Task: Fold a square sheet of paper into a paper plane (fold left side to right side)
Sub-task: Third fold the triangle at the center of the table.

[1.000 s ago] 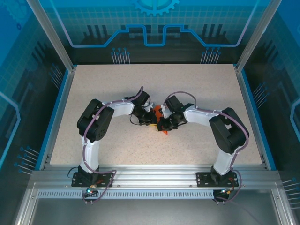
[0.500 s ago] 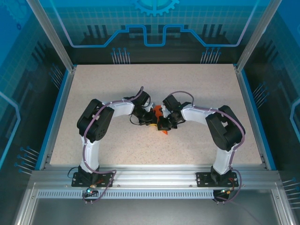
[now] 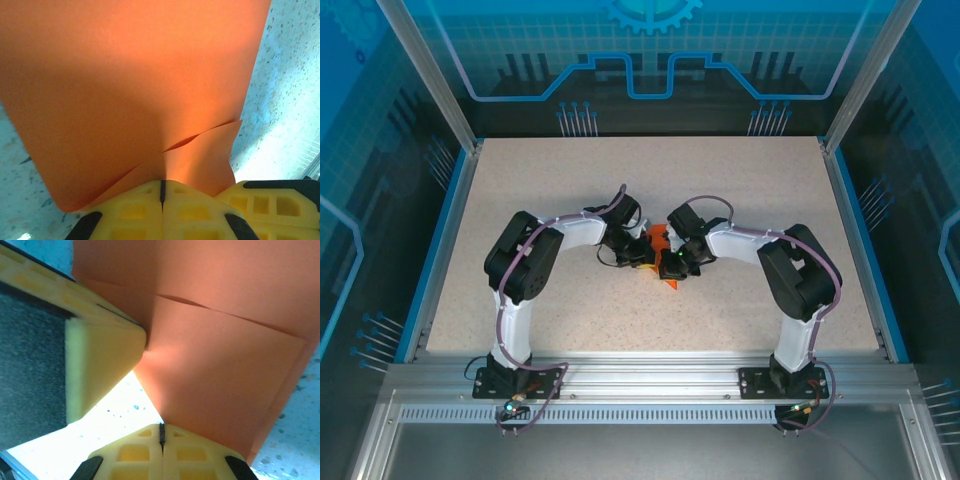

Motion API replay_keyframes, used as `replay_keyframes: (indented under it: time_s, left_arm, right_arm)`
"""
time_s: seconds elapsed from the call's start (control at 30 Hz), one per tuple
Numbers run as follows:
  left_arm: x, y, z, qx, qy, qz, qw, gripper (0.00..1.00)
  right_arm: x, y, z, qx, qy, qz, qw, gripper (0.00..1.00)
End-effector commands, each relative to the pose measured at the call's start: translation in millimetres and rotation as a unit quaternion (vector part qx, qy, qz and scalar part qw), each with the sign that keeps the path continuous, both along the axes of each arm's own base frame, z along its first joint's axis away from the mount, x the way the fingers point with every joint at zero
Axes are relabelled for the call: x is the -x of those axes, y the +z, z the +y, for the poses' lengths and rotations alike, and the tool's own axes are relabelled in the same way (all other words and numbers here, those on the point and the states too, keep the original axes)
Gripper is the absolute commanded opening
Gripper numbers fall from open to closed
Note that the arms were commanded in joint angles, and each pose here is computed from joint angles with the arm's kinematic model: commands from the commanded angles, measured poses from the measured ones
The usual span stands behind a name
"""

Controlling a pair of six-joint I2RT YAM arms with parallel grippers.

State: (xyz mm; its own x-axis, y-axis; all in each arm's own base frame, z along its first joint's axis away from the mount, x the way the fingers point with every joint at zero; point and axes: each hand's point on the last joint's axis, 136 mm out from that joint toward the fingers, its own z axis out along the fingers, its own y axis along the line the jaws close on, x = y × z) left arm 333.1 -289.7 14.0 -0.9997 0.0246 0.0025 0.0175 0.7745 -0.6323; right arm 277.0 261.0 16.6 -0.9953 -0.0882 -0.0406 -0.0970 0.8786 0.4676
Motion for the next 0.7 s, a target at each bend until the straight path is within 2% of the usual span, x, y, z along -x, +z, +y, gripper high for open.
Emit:
replay_keyframes:
  time_s: [0.0,0.67]
  left_arm:
    - [16,-29,24,-0.071,0.000,0.025,0.997,0.00]
    - [15,-30,27,-0.085,-0.002,0.021,0.996,0.00]
  right_arm:
    - [7,-11,-15,0.037,-0.014,0.028,0.999,0.00]
    - [39,-13,-51,0.068,-0.024,0.062,0.995,0.00]
